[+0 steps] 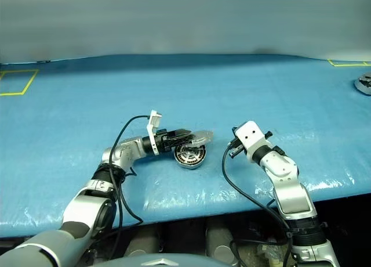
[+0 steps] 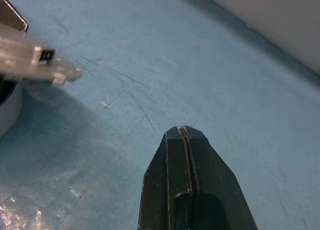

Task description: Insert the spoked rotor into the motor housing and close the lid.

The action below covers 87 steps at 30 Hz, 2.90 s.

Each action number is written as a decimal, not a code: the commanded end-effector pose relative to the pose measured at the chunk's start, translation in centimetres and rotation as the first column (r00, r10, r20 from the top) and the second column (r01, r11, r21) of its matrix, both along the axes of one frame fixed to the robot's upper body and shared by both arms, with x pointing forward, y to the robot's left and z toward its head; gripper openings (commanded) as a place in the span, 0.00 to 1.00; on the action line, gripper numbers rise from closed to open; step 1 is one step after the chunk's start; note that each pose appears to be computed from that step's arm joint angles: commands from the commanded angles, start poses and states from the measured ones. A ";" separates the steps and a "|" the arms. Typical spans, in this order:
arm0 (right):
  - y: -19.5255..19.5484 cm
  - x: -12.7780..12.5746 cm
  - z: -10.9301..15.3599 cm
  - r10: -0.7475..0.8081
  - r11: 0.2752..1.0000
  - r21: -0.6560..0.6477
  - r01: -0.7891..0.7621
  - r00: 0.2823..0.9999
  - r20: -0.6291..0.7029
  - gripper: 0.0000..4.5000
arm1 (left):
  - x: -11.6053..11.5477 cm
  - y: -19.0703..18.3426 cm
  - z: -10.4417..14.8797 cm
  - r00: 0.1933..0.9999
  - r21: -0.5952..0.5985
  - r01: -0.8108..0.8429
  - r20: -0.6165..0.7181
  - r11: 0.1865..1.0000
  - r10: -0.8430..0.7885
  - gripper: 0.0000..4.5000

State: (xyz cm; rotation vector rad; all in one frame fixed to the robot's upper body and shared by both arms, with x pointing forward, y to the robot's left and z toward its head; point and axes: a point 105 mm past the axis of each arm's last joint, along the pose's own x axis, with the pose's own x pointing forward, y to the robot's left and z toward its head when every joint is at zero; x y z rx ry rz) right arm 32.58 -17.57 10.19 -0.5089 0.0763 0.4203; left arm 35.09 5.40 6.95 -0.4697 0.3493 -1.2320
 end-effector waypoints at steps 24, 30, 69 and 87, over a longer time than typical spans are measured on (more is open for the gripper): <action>5.8 -1.7 0.9 0.294 0.876 0.411 -0.254 0.955 -0.037 0.04 | -2.3 4.9 3.1 0.856 0.019 -0.283 0.456 0.959 0.243 0.71; 6.6 -2.0 -0.1 0.352 0.865 0.410 -0.290 0.932 -0.083 0.43 | -3.5 5.1 2.0 0.775 0.201 -0.316 0.618 0.927 0.130 0.71; 10.0 -1.8 -3.8 0.421 0.852 0.418 -0.314 0.886 -0.193 0.99 | -6.0 4.9 -1.3 0.793 0.147 -0.342 0.575 0.928 0.201 0.71; 11.1 -1.6 -2.2 0.403 0.852 0.434 -0.293 0.896 -0.187 0.72 | -6.1 5.0 -1.8 0.794 0.172 -0.346 0.577 0.922 0.190 0.71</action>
